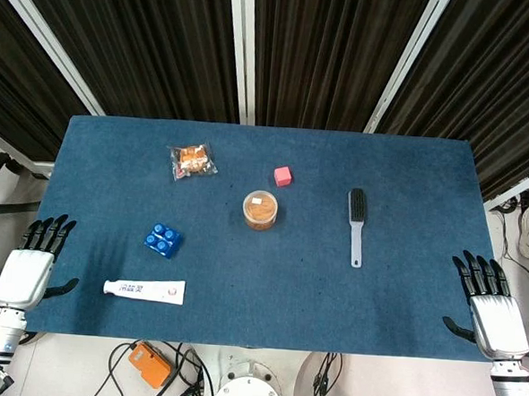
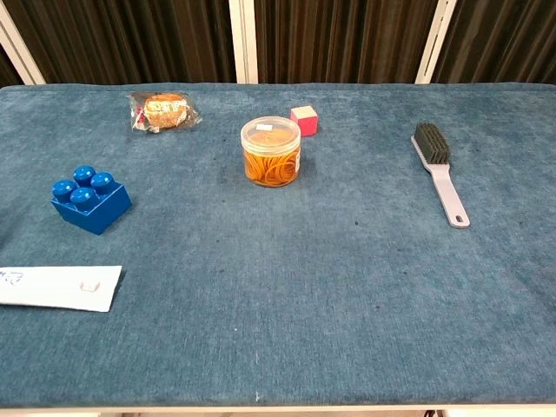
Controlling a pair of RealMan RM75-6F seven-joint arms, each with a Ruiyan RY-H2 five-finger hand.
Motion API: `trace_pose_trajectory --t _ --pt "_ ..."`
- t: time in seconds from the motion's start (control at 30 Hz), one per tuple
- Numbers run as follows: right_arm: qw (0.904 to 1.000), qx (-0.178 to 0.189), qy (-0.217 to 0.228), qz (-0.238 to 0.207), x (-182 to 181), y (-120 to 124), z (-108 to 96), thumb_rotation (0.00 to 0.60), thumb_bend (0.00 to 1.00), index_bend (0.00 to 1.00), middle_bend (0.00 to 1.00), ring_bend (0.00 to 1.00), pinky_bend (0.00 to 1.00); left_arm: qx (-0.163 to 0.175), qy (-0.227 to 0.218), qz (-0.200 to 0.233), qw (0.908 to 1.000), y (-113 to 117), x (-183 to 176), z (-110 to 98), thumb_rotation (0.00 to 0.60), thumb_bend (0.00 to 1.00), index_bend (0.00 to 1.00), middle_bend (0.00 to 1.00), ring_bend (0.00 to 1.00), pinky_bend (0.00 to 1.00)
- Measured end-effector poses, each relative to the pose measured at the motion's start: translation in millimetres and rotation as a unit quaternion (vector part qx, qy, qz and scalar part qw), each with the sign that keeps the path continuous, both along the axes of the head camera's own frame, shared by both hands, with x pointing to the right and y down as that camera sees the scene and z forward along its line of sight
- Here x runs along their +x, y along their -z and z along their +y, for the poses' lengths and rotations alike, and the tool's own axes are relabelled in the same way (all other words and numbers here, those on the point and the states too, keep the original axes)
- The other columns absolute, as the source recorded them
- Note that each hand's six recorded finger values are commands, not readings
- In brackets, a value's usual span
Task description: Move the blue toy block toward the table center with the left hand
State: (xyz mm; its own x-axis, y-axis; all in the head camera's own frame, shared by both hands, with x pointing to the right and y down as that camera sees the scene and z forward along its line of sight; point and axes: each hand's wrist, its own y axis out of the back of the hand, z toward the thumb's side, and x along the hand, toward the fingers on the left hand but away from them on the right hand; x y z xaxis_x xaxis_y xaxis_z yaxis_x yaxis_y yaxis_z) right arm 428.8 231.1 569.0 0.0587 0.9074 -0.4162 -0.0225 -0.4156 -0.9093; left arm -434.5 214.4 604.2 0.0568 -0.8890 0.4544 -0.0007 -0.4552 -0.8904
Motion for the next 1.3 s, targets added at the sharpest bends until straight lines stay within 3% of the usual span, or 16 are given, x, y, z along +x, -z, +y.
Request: trace_pose_trajectory --t 0.23,0.43,0.67,1.0,1.1,1.23,1.3 --pt "1.0000 0.002 -0.001 -0.001 0.2 1.3 0.4 0.600 0.23 0.00 0.00 0.00 0.00 -0.004 -0.019 0.011 0.9998 -4.4 7.9 -3.6 0.600 0.11 0.00 0.00 0.00 0.04" --pt "1.0000 0.002 -0.006 0.001 1.5 1.0 0.0 0.600 0.23 0.00 0.00 0.00 0.00 -0.018 -0.088 0.048 0.9948 -19.2 38.8 -24.4 0.600 0.13 0.00 0.00 0.00 0.04" --pt "1.0000 0.001 -0.008 0.000 2.5 0.5 -1.1 0.600 0.23 0.00 0.00 0.00 0.00 -0.067 -0.145 0.047 0.9860 -54.0 79.2 -57.8 0.600 0.14 0.00 0.00 0.00 0.04" --pt "0.9998 0.008 -0.015 -0.004 7.8 5.7 -1.3 0.600 0.23 0.00 0.00 0.00 0.00 -0.148 -0.149 0.013 0.9776 -105.7 106.7 -73.9 0.600 0.16 0.00 0.00 0.00 0.04" --pt "0.9998 0.010 -0.015 -0.005 7.7 6.7 -0.6 0.600 0.23 0.00 0.00 0.00 0.00 -0.159 -0.152 0.006 0.9754 -113.8 112.8 -76.9 0.600 0.22 0.10 0.10 0.05 0.09" --pt "0.9998 0.011 -0.014 -0.005 7.2 6.8 0.0 0.600 0.23 0.00 0.00 0.00 0.00 -0.156 -0.152 -0.003 0.9758 -118.4 115.3 -82.0 0.600 0.32 0.34 0.35 0.25 0.26" --pt "0.9998 0.011 -0.015 -0.005 7.4 6.7 -0.2 0.600 0.23 0.00 0.00 0.00 0.00 -0.154 -0.154 -0.006 0.9760 -120.6 117.3 -84.0 0.600 0.35 0.41 0.43 0.31 0.29"
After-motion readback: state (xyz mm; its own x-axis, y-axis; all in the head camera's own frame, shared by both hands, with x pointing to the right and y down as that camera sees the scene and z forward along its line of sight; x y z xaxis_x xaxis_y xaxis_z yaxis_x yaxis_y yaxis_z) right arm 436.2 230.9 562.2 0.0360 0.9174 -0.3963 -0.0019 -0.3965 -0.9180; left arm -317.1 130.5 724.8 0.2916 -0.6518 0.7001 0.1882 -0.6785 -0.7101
